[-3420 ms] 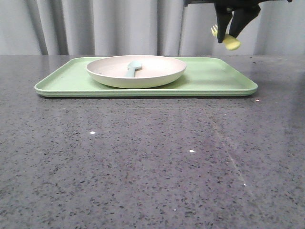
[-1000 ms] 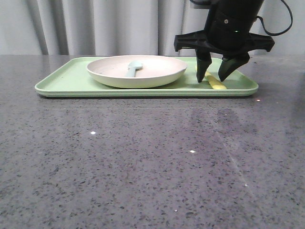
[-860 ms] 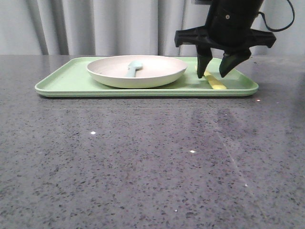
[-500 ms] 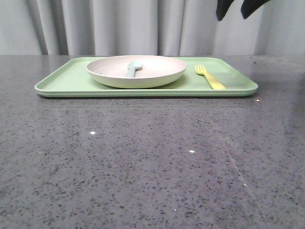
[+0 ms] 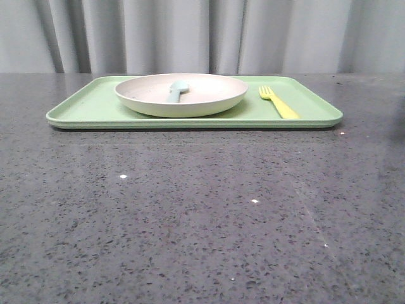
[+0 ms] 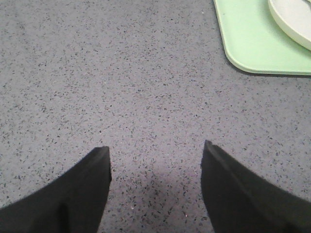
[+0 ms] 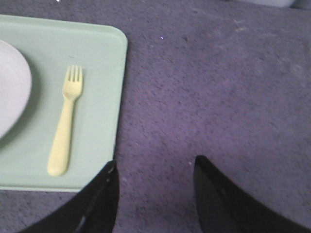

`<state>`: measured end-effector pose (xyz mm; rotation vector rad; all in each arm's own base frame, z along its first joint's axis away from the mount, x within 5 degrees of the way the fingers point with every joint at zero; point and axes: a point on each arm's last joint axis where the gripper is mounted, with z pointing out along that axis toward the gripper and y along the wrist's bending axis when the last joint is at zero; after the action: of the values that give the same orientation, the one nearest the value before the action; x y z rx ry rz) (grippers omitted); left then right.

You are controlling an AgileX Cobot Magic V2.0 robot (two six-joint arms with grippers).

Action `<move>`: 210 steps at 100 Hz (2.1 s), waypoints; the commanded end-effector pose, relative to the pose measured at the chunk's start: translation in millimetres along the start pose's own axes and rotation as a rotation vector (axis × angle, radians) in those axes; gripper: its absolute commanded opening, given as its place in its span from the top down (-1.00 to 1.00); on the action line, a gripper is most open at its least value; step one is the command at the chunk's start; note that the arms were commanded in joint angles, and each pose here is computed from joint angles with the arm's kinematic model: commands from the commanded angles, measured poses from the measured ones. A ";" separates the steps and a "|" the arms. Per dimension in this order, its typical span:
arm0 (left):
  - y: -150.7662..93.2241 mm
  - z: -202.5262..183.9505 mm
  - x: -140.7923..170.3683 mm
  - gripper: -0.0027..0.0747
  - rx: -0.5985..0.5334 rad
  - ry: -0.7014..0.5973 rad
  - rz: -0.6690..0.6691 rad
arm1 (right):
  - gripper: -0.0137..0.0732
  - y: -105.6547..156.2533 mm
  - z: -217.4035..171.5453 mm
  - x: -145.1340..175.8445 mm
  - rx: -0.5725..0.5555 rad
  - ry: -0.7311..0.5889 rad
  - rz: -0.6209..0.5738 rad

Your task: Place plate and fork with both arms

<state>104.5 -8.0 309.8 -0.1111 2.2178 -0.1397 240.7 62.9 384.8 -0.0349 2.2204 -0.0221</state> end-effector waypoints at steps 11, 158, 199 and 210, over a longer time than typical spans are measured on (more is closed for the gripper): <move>-2.0 -4.9 -12.4 -0.12 0.014 -0.088 -0.007 | -0.17 -33.9 -40.3 25.1 0.057 -0.120 0.021; -2.0 -4.9 -12.4 0.78 0.014 -0.088 -0.007 | 0.96 -65.3 -87.1 156.6 0.065 -0.198 0.062; -2.0 -4.9 -12.4 0.98 0.014 -0.088 -0.007 | 0.96 -65.3 -87.1 156.6 0.065 -0.198 0.062; -2.0 -4.9 -12.4 0.98 0.014 -0.088 -0.007 | 0.96 -65.3 -87.1 156.6 0.065 -0.198 0.062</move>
<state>104.5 -8.0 309.8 -0.1111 2.2178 -0.1397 75.1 -7.1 303.2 0.0919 2.0923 -0.0402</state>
